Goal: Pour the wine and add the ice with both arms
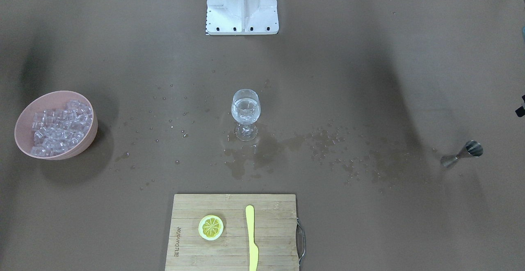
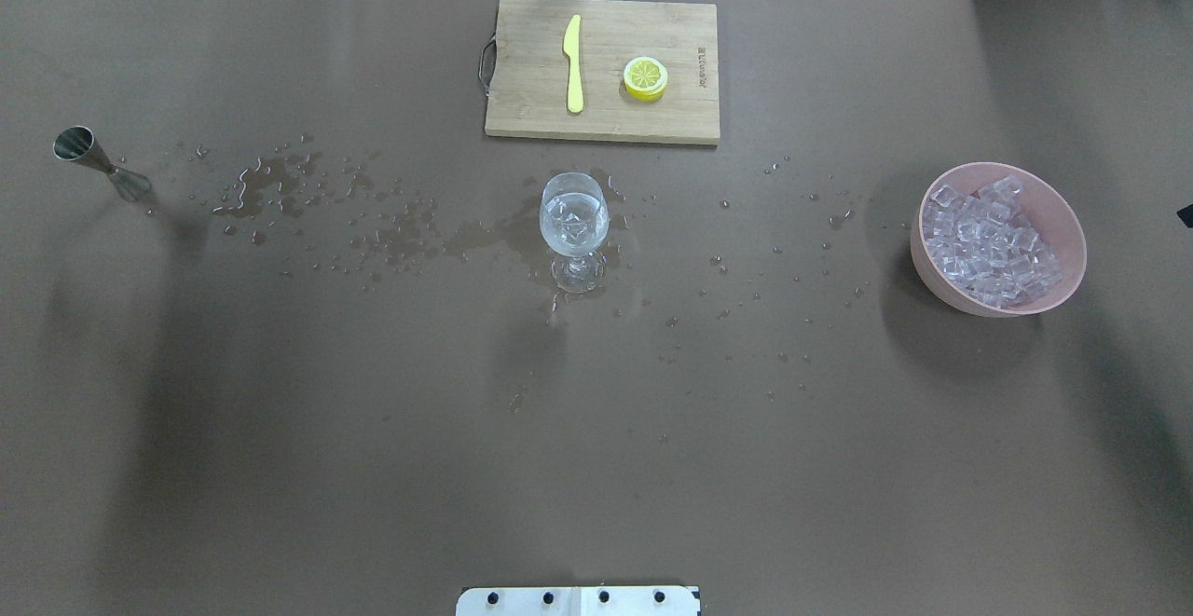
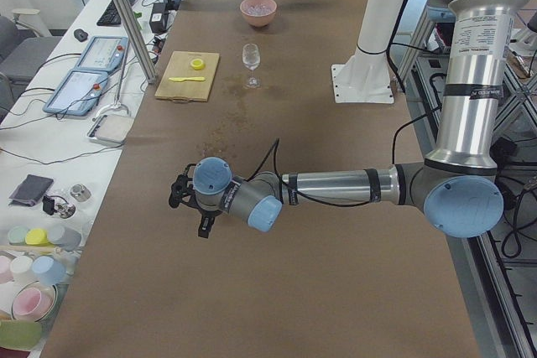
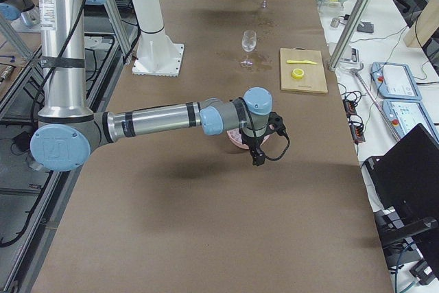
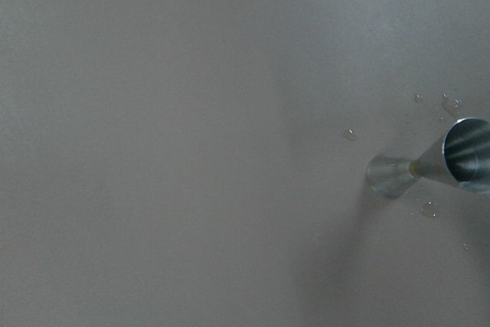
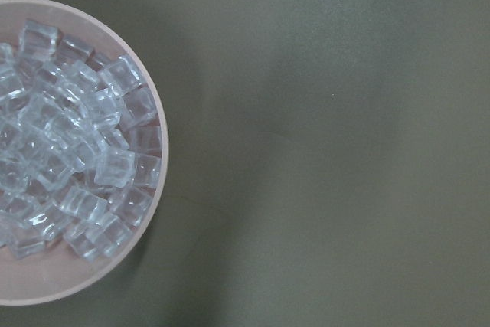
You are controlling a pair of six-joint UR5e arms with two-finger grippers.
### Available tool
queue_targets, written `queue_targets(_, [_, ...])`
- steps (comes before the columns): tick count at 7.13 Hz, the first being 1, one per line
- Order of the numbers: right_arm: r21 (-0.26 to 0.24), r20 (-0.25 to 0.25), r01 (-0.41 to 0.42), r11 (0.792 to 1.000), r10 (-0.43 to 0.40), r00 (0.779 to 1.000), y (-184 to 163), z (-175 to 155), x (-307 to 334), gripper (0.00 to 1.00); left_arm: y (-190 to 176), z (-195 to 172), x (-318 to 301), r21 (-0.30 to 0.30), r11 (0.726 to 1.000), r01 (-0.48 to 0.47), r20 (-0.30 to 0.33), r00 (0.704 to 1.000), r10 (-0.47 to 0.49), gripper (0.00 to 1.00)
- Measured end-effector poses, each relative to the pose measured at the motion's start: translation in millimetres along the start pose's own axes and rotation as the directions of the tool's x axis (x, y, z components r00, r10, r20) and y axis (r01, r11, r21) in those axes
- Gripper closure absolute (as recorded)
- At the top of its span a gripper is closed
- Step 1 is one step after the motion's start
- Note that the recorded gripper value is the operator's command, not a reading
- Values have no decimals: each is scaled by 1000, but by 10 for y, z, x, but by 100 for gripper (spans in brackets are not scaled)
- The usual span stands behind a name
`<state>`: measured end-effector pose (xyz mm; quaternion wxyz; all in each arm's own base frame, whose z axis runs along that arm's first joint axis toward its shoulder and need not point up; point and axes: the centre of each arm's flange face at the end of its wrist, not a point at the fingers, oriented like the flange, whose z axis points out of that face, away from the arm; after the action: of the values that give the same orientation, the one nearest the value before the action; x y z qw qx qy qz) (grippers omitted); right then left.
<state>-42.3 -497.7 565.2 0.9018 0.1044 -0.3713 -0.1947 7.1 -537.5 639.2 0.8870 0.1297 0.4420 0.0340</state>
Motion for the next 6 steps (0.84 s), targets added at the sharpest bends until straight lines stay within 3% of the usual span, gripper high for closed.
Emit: queue_targets(6, [-7,1,-8,1000,8,1000,-65,62,68,0,230,56,-154,-23,999,28,17,999,-28,2])
